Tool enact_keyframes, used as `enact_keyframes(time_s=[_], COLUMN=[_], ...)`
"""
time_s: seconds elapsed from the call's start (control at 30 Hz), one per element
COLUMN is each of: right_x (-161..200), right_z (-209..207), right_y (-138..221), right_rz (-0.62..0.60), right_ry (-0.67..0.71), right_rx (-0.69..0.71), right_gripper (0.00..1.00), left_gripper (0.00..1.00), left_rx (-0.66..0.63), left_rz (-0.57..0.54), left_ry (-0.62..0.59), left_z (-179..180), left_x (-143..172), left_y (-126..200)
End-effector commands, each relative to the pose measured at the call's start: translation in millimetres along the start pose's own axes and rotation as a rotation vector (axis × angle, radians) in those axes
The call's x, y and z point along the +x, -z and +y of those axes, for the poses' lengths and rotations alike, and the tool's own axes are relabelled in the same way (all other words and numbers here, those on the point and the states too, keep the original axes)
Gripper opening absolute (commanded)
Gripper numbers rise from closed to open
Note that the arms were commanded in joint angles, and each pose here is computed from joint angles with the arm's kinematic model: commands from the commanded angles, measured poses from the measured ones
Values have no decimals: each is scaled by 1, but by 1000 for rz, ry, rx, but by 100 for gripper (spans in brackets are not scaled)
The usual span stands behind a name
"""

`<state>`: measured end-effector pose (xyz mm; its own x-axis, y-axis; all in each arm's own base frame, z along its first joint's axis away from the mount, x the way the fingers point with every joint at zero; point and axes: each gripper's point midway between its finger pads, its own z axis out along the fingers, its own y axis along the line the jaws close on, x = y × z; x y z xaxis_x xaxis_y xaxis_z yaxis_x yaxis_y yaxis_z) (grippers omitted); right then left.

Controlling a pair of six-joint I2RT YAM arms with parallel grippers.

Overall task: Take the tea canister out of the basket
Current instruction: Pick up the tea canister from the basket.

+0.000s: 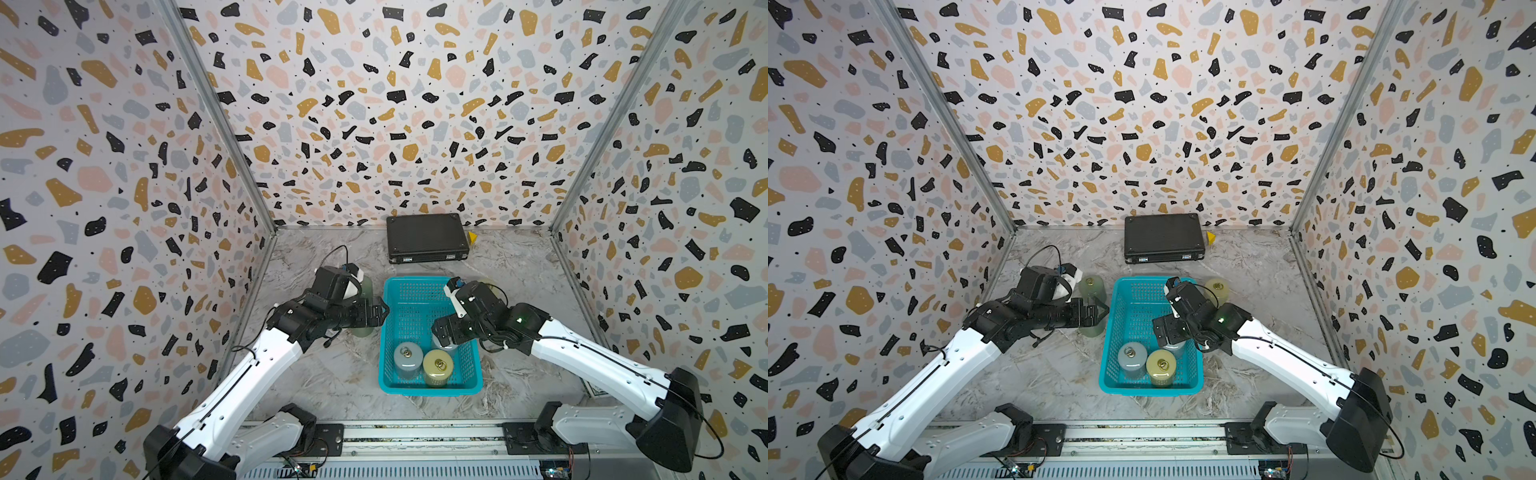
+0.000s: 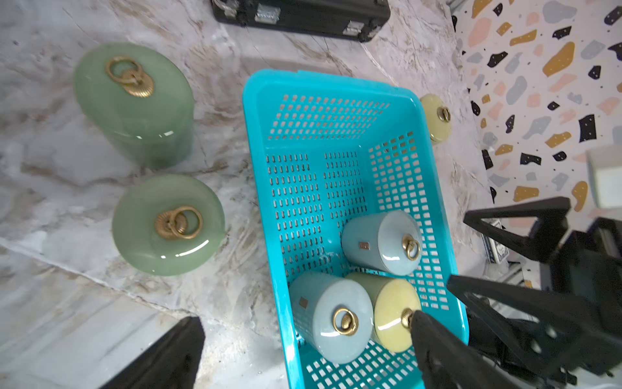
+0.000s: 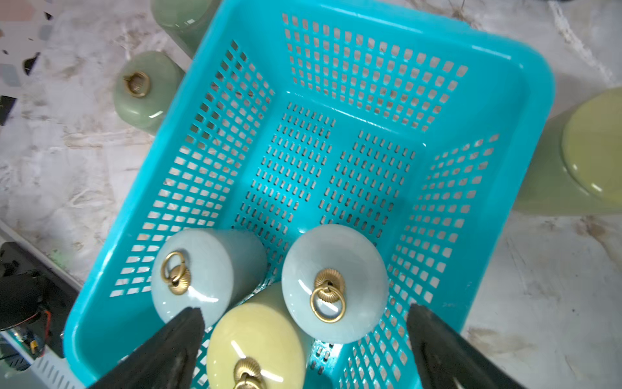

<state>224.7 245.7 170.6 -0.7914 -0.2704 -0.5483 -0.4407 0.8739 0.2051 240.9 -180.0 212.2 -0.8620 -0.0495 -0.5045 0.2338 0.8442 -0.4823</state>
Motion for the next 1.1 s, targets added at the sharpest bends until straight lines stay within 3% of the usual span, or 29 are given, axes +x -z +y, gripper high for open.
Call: enact_keyframes(time_s=[0.0, 0.6, 1.07], right_x=[15, 45, 57], right_z=[-11, -16, -28], right_y=[-8, -57, -82], right_rz=[63, 261, 334], right_ry=[-42, -62, -47], right_rx=[67, 166, 254], right_gripper=[99, 99, 95], left_gripper=[100, 100, 100], left_rx=[61, 66, 132], left_rz=[32, 2, -26], left_ry=[5, -66, -97], left_z=[-13, -25, -35], left_x=[15, 21, 22], left_y=[-6, 7, 15])
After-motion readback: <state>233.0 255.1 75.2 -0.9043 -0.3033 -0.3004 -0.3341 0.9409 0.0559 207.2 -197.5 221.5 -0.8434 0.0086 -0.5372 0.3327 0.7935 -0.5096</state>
